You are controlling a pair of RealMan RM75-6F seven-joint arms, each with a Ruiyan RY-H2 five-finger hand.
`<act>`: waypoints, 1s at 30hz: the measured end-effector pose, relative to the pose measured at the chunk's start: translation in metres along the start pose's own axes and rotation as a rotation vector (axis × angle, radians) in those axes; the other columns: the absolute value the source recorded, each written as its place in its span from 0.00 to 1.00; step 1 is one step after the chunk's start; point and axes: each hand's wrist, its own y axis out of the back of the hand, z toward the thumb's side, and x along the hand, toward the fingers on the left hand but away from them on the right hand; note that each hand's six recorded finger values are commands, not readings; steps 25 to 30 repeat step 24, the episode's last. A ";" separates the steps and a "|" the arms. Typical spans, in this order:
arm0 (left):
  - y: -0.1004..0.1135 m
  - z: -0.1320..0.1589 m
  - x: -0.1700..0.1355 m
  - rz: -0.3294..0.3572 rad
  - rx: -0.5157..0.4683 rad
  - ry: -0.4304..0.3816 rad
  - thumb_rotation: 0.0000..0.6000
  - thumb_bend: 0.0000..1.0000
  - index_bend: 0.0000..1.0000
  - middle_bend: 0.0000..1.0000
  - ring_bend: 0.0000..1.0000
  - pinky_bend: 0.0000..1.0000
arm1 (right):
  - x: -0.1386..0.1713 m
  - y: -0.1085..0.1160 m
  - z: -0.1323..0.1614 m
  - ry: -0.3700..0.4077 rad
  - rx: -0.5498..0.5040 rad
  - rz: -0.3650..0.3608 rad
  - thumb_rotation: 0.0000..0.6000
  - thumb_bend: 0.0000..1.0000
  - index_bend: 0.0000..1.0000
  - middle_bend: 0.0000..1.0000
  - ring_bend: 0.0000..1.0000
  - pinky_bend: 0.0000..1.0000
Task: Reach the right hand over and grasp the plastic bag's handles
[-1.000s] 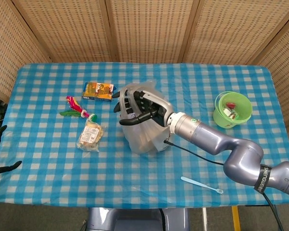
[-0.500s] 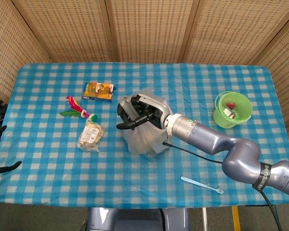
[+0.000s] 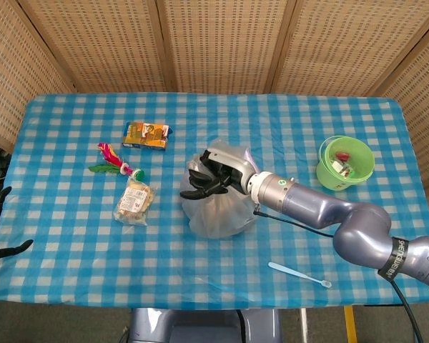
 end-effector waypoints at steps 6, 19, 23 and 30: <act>0.000 0.000 -0.001 0.001 -0.002 -0.002 1.00 0.00 0.00 0.00 0.00 0.00 | 0.002 0.005 0.001 0.033 -0.028 -0.027 1.00 1.00 0.91 0.92 0.89 1.00; 0.000 0.000 0.001 -0.009 -0.009 -0.005 1.00 0.00 0.00 0.00 0.00 0.00 | 0.016 0.026 0.044 0.214 -0.073 -0.158 1.00 1.00 0.90 0.91 0.89 1.00; 0.000 0.000 0.001 -0.011 -0.011 -0.004 1.00 0.00 0.00 0.00 0.00 0.00 | 0.027 0.029 0.074 0.288 -0.090 -0.211 1.00 1.00 0.90 0.91 0.89 1.00; 0.000 0.000 0.001 -0.011 -0.011 -0.004 1.00 0.00 0.00 0.00 0.00 0.00 | 0.030 0.029 0.080 0.297 -0.091 -0.219 1.00 1.00 0.90 0.91 0.89 1.00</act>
